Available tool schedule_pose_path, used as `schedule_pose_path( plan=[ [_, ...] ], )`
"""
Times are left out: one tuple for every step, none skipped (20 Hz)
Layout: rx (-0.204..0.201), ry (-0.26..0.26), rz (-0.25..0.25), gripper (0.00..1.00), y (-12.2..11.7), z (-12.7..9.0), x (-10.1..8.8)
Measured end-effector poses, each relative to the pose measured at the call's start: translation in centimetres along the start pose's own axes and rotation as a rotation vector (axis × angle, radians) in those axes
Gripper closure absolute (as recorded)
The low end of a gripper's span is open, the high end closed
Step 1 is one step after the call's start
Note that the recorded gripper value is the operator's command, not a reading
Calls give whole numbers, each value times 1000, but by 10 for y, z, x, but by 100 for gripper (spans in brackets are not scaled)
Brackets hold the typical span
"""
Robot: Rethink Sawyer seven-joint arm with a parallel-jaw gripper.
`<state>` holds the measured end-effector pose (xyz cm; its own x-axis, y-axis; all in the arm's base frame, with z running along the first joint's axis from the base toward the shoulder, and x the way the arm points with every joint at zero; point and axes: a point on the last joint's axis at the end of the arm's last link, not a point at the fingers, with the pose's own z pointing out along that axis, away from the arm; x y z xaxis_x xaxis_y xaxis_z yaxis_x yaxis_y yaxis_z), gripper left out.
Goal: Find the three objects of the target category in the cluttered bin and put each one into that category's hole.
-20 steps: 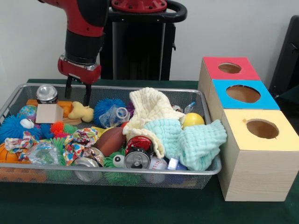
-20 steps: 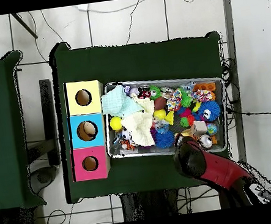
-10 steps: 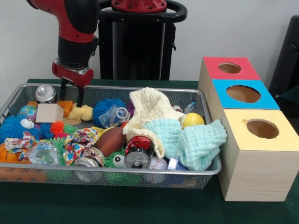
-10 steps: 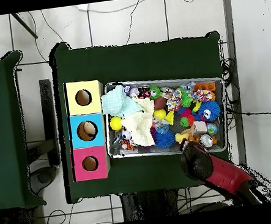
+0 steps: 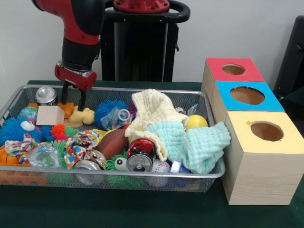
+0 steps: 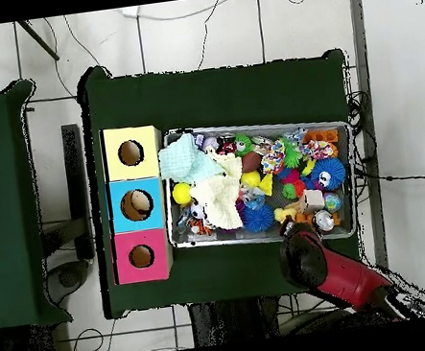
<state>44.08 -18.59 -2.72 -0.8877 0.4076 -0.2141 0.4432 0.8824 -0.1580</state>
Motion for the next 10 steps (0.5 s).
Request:
schedule_pose_path(
  plan=[
    [2,-9,-4,0,1,-1,1],
    [3,-14,-7,0,2,-2,2],
    [4,-18,-10,0,3,-2,3],
    [5,-23,-16,0,5,-4,5],
    [5,-23,-20,0,7,-4,6],
    [5,-22,-24,0,9,-5,8],
    [4,-20,-29,0,11,-6,9],
    [3,-20,-31,0,13,-6,10],
    [2,-19,-34,0,14,-6,10],
    [1,-19,-36,0,16,-7,10]
  ],
)
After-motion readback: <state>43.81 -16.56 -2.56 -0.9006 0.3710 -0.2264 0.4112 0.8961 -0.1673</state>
